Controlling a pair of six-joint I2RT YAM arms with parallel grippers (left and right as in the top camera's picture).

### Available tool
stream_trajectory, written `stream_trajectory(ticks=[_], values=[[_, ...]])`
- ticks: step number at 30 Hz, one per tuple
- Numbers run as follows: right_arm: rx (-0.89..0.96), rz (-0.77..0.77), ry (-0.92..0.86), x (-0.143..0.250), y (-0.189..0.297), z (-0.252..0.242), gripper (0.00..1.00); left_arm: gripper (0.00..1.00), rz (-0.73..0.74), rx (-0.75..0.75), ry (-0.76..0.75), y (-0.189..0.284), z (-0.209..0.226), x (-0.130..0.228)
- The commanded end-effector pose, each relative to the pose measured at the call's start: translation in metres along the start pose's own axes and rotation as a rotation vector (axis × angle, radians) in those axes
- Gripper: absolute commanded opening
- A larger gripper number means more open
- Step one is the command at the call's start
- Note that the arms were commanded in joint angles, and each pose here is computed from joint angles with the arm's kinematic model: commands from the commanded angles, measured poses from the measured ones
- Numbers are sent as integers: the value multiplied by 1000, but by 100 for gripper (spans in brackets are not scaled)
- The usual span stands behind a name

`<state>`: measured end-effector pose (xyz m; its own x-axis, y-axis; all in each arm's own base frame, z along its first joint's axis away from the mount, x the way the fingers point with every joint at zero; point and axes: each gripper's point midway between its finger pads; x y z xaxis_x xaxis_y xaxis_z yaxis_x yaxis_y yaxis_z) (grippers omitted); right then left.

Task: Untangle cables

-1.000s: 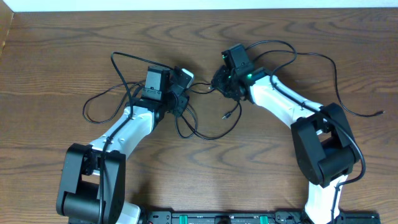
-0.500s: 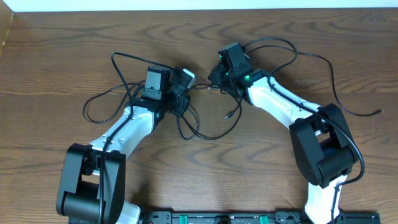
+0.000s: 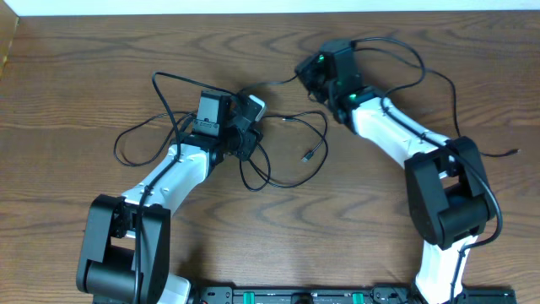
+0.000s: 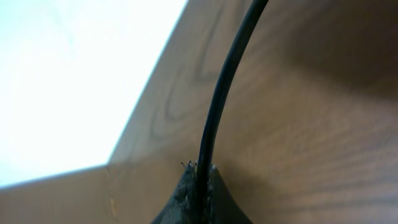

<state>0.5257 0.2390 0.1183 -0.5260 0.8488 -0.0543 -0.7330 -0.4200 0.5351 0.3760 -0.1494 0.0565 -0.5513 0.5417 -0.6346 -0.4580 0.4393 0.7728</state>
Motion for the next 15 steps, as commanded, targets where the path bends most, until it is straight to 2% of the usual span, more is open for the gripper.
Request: stream_trajectory(ticks=[1,9,15], values=[[-14,-67,-73,-48,2,-6,2,43,1,25,9,0,-4,2],[-171,-166,-110,-151,35,15,1,43,8,28,11,0,-4,4],[-176,-307,-20,-227,76,8,1,43,7,27,11,0,-4,3]])
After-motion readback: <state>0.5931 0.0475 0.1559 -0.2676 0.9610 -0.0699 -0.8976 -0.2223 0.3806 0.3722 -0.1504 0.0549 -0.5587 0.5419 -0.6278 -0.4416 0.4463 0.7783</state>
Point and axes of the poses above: each gripper's point midway between its finger pads, its own y axis back along the fingers, its own z axis along the line the jaws close on, x = y × z, and after that the axes turned 9 degrees about -y, right-handed
